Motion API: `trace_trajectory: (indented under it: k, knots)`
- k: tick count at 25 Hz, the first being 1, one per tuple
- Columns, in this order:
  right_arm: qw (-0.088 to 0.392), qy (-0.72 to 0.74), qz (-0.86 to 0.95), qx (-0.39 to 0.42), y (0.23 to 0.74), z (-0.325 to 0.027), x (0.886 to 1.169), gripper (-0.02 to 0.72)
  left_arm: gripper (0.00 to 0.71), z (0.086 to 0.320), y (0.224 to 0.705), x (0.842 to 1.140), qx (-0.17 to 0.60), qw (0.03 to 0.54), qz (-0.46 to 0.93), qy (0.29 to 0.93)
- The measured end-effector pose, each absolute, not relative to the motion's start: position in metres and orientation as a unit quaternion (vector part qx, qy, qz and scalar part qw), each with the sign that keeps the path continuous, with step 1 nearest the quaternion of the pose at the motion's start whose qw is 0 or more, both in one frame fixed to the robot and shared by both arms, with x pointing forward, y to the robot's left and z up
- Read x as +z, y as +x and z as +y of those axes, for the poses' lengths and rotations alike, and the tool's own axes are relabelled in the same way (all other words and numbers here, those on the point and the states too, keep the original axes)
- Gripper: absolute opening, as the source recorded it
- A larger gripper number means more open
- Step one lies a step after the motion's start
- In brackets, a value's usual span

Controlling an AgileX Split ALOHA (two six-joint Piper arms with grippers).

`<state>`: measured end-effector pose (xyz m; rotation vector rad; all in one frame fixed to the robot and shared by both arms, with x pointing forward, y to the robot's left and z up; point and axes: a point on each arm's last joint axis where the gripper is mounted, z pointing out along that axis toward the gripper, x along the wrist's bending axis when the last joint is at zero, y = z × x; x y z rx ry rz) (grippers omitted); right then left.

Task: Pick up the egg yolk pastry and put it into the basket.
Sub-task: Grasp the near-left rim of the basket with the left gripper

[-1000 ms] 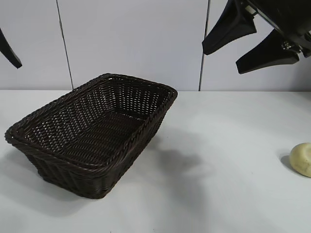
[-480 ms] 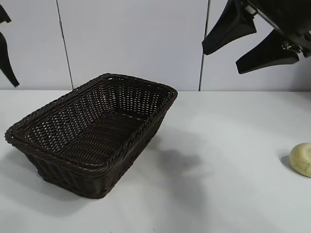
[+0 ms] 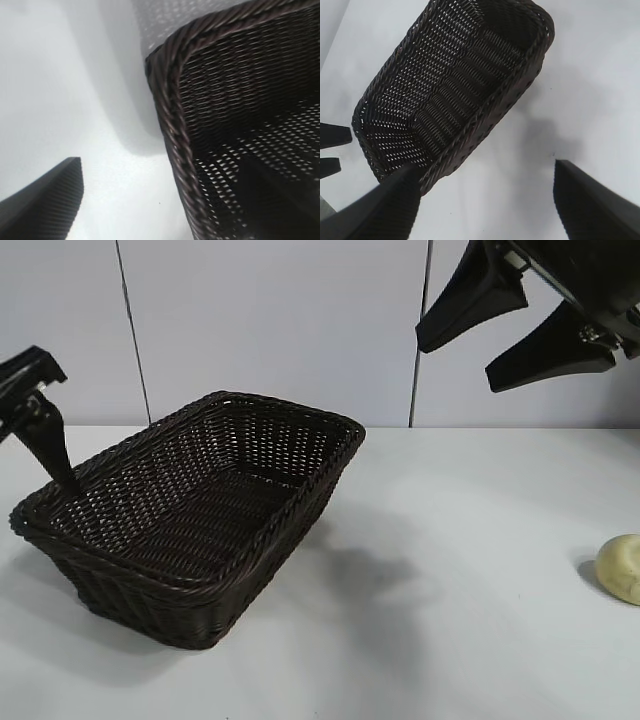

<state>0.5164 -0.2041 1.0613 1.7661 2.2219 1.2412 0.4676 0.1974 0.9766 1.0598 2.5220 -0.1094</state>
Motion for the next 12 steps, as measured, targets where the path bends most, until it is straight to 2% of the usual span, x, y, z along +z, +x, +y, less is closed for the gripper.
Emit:
trace_trajectory:
  k: [5, 12]
  knots:
    - [0.022, 0.570, 0.717, 0.401, 0.516, -0.204, 1.061, 0.538, 0.605, 0.193, 0.478, 0.959, -0.043, 0.199, 0.907, 0.368]
    - [0.022, 0.570, 0.717, 0.401, 0.516, -0.204, 1.061, 0.538, 0.605, 0.189, 0.486, 0.934, -0.048, 0.170, 0.917, 0.358]
